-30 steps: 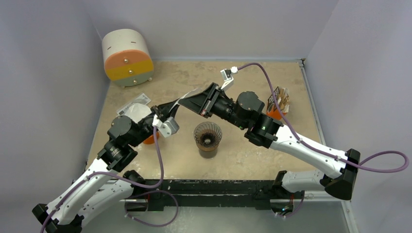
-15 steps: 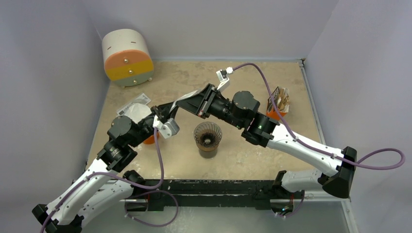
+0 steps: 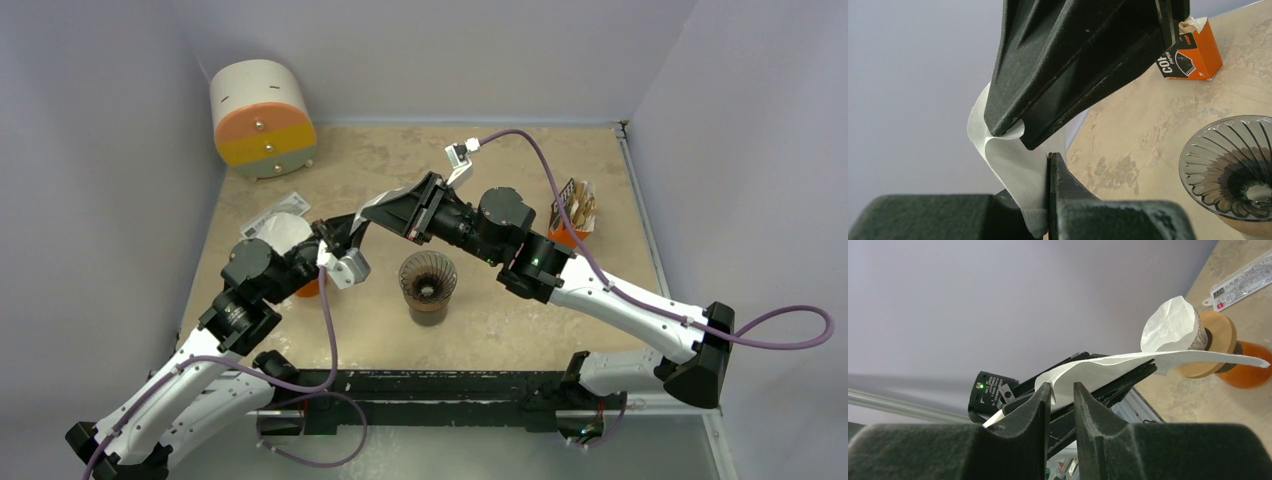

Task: Place the coffee filter in the dripper
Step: Place the coffee filter in the coffee dripper.

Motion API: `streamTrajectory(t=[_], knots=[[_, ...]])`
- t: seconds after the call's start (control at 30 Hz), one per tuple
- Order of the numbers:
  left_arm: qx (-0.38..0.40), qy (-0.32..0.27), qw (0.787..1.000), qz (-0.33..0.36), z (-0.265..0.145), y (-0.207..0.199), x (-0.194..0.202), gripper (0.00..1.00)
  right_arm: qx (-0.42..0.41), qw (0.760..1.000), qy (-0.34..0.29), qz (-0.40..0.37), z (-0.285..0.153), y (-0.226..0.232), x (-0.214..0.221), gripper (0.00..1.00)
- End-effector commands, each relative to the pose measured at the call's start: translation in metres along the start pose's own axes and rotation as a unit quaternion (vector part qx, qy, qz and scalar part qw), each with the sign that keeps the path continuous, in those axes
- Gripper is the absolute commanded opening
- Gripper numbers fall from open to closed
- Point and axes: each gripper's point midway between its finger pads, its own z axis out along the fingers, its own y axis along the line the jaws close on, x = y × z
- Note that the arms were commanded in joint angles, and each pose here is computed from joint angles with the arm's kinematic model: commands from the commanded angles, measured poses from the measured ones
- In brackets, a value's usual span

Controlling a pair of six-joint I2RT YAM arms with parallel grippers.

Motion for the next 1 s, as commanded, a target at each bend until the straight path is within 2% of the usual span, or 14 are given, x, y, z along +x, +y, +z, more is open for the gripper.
streamTrajectory(t=[0.0, 0.73, 0.97], knots=[[0.003, -0.021, 1.000, 0.009, 0.000, 0.002, -0.011, 0.00, -0.050, 0.998, -0.028, -0.002, -0.008, 0.038, -0.018, 0.27], [0.011, -0.017, 0.999, 0.043, 0.003, 0.003, -0.010, 0.00, -0.034, 0.999, -0.017, 0.001, -0.004, 0.028, -0.012, 0.26], [0.014, -0.016, 0.998, 0.058, 0.004, 0.004, -0.009, 0.00, -0.031, 0.999, -0.016, 0.003, -0.004, 0.026, -0.011, 0.23]])
